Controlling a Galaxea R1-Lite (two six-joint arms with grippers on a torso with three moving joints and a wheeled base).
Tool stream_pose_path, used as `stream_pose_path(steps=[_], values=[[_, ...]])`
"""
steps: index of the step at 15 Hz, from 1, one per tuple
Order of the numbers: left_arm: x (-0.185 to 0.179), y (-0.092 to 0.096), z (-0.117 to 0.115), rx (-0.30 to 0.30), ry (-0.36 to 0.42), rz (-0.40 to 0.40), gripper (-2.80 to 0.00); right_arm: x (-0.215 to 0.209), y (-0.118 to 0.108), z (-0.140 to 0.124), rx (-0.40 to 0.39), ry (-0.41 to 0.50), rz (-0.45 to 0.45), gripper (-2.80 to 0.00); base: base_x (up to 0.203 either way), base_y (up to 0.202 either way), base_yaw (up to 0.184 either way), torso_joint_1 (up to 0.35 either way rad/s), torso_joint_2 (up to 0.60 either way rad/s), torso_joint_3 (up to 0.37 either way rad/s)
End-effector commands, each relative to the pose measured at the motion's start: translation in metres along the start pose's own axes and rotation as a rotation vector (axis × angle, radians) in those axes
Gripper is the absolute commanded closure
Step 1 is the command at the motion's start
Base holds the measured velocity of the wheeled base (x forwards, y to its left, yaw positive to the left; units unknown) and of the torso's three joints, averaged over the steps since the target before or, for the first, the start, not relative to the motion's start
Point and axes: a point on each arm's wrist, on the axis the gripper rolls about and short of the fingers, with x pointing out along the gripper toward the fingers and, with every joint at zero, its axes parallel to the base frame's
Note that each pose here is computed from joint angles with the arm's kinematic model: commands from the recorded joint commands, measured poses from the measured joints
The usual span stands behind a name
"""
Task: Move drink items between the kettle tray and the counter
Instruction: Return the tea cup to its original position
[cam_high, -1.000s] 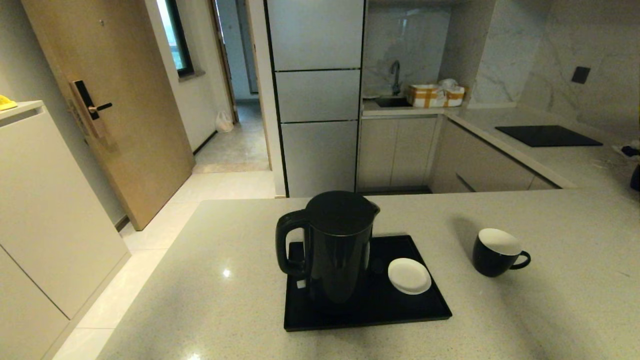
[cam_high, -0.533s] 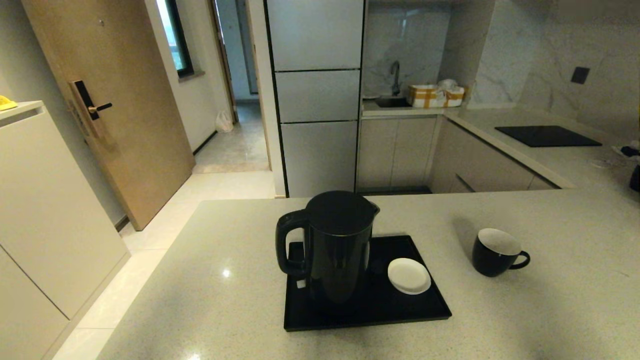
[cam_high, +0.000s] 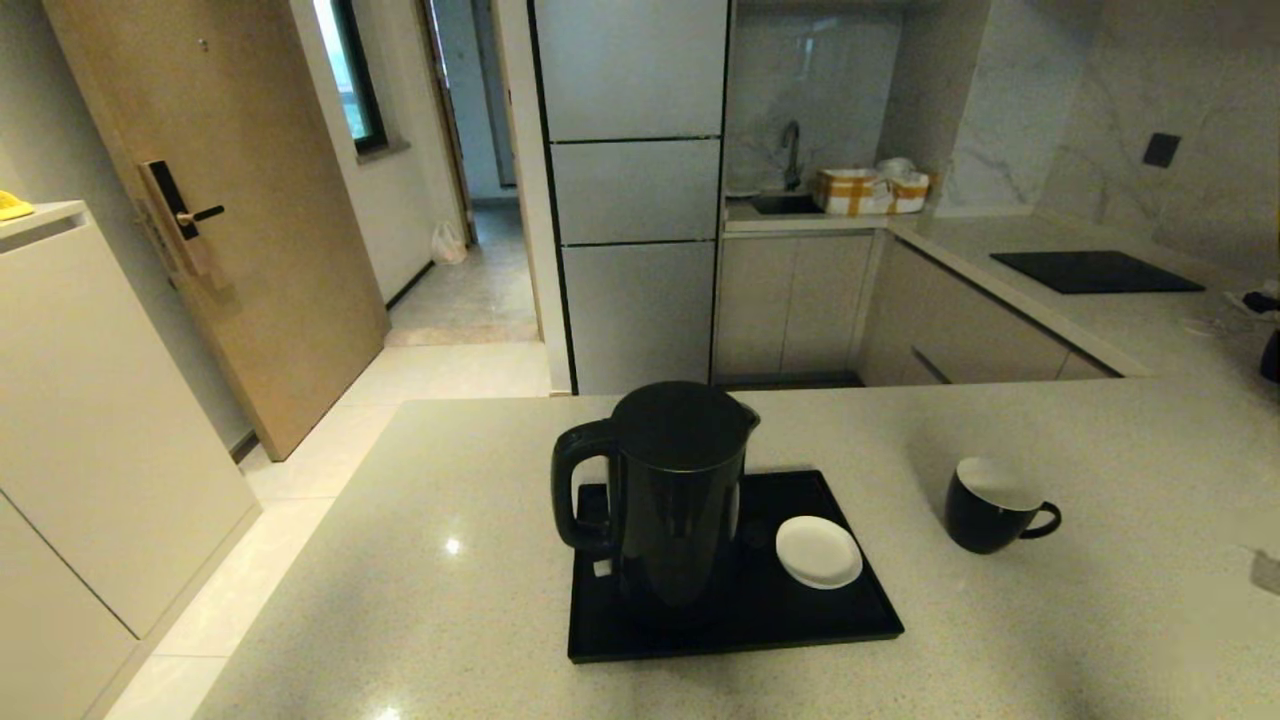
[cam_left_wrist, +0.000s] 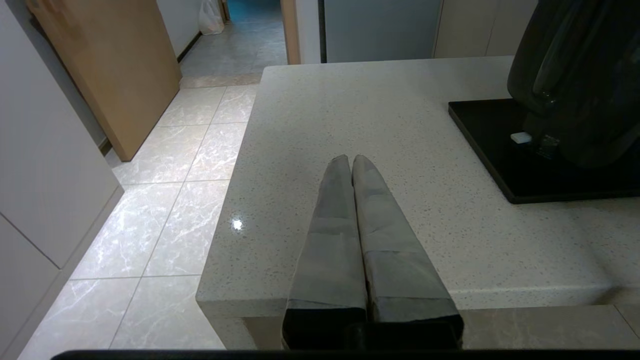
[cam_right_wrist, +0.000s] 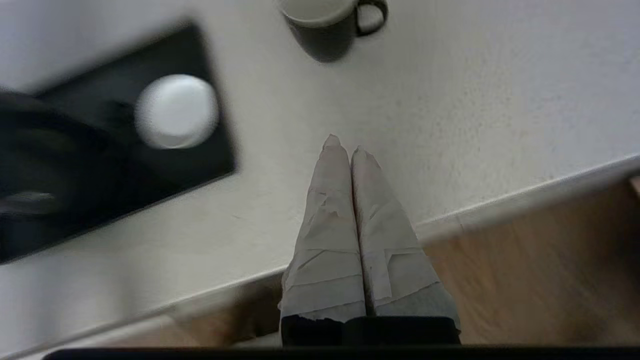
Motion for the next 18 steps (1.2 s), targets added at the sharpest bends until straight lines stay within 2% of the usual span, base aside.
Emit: stream_pose_path(steps=[1, 2, 3, 7, 10, 12, 16, 18], values=[[0.000, 0.000, 0.000, 0.000, 0.000, 0.000, 0.00, 0.097, 0.006, -0.006, -0.048, 0.181, -0.069, 0.00, 0.000, 0.000, 0.000, 0.000, 0.00, 0.000], [0.000, 0.000, 0.000, -0.001, 0.001, 0.000, 0.00, 0.124, 0.006, -0.011, -0.067, 0.177, -0.089, 0.00, 0.000, 0.000, 0.000, 0.000, 0.00, 0.000], [0.000, 0.000, 0.000, -0.001, 0.001, 0.000, 0.00, 0.147, 0.006, -0.016, -0.085, 0.153, -0.105, -2.80, 0.000, 0.000, 0.000, 0.000, 0.00, 0.000], [0.000, 0.000, 0.000, -0.001, 0.001, 0.000, 0.00, 0.190, 0.012, -0.027, -0.141, 0.061, -0.124, -2.80, 0.000, 0.000, 0.000, 0.000, 0.00, 0.000], [0.000, 0.000, 0.000, 0.001, 0.001, 0.000, 0.00, 0.207, 0.014, -0.036, -0.221, 0.061, -0.175, -2.80, 0.000, 0.000, 0.000, 0.000, 0.00, 0.000], [0.000, 0.000, 0.000, 0.001, 0.001, 0.000, 0.00, 0.218, 0.024, -0.043, -0.267, 0.062, -0.166, -2.80, 0.000, 0.000, 0.000, 0.000, 0.00, 0.000], [0.000, 0.000, 0.000, 0.001, 0.001, 0.000, 0.00, 0.227, 0.043, -0.048, -0.303, 0.060, -0.124, -2.80, 0.000, 0.000, 0.000, 0.000, 0.00, 0.000], [0.000, 0.000, 0.000, 0.001, 0.001, 0.000, 0.00, 0.235, 0.045, -0.047, -0.300, 0.047, -0.161, -2.80, 0.000, 0.000, 0.000, 0.000, 0.00, 0.000]])
